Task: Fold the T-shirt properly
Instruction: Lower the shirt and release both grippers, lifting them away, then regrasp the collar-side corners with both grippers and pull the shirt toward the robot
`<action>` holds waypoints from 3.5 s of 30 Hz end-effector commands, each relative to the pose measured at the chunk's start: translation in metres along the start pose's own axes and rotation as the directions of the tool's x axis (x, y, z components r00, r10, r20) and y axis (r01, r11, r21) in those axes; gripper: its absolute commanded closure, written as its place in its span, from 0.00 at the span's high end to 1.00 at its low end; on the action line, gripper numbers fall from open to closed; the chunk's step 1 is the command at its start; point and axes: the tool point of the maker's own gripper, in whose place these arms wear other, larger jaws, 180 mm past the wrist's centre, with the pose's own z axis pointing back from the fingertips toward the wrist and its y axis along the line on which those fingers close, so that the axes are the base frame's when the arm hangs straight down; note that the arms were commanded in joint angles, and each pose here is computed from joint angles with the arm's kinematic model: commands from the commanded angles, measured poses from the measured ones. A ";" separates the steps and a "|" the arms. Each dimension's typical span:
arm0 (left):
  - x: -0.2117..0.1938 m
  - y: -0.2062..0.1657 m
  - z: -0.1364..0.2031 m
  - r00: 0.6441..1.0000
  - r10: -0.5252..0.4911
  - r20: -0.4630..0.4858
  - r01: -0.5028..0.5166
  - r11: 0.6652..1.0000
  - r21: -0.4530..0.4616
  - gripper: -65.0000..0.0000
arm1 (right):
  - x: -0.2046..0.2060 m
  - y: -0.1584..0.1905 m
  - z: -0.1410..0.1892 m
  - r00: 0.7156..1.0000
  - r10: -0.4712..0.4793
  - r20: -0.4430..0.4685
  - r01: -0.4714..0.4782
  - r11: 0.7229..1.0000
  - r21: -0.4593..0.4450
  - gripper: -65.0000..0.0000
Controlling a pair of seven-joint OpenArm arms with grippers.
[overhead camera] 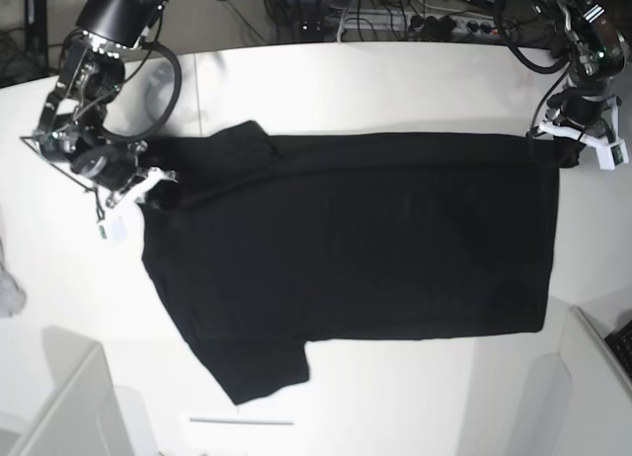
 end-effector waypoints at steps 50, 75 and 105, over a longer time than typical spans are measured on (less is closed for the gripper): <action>0.038 -0.002 -0.049 1.000 0.010 0.023 -0.012 0.998 0.068 0.00 | 0.072 0.008 -0.064 0.998 -0.059 0.039 0.054 0.992 0.116 0.00; 0.029 0.043 0.021 0.982 0.115 0.149 -0.128 0.988 0.087 0.93 | 0.047 -0.030 0.056 0.863 -0.256 0.436 0.336 0.935 -0.116 0.41; -0.023 0.050 -0.047 0.922 0.387 0.007 -0.388 0.922 0.019 0.93 | -0.037 -0.050 0.014 0.832 -0.444 0.333 0.508 0.851 -0.135 0.52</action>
